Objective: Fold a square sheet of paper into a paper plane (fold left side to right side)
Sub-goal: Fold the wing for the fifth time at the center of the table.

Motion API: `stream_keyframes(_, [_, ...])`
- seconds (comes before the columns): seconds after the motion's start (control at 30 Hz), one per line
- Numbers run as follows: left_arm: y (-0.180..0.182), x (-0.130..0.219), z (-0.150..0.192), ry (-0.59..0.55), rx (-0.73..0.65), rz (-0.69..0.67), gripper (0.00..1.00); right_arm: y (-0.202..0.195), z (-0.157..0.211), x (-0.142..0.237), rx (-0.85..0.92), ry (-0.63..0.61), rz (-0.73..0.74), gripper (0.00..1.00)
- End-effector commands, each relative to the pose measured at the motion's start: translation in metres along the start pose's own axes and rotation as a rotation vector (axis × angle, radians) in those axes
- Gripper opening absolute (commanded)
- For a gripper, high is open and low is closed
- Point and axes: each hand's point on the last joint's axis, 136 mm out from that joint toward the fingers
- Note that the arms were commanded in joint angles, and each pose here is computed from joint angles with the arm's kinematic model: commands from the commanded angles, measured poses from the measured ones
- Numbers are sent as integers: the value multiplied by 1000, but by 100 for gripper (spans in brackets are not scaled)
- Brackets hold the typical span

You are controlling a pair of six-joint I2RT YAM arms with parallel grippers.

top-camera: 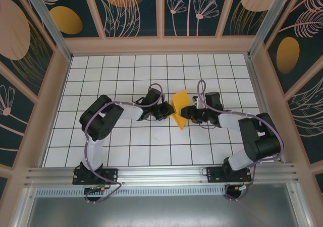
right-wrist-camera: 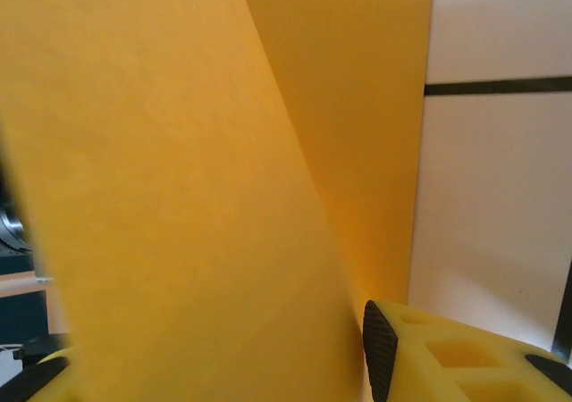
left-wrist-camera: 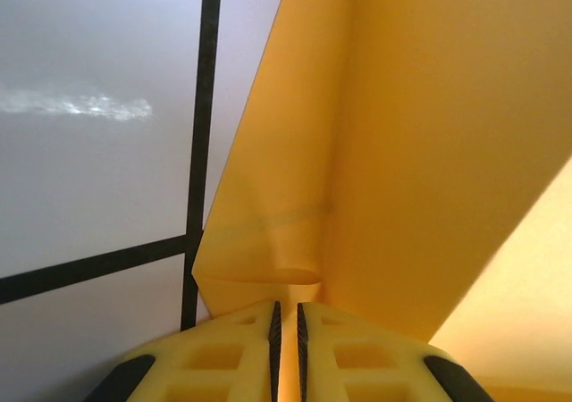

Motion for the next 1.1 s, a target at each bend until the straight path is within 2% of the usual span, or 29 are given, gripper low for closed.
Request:
stream_keyframes(0.0, [16, -5, 0, -10, 30, -27, 16, -3, 4, -5, -25, 25, 23, 48])
stream_keyframes(0.6, [21, -6, 1, -7, 36, -49, 15, -6, 19, -27, -60, 130, 62, 39])
stream_keyframes(0.8, [22, -6, 2, -6, 37, -52, 15, -6, 21, -30, -62, 142, 78, 32])
stream_keyframes(1.07, [24, -6, 2, -9, 35, -56, 15, -12, 24, -37, -72, 162, 115, 31])
Point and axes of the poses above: each hand's point on the last joint's axis, 136 mm out from that joint toward the fingers, its own x axis back along the fingers, its own y axis along the line the jaws close on, z = x × y, and after that the axes turned 6 degrees about -x, right-handed
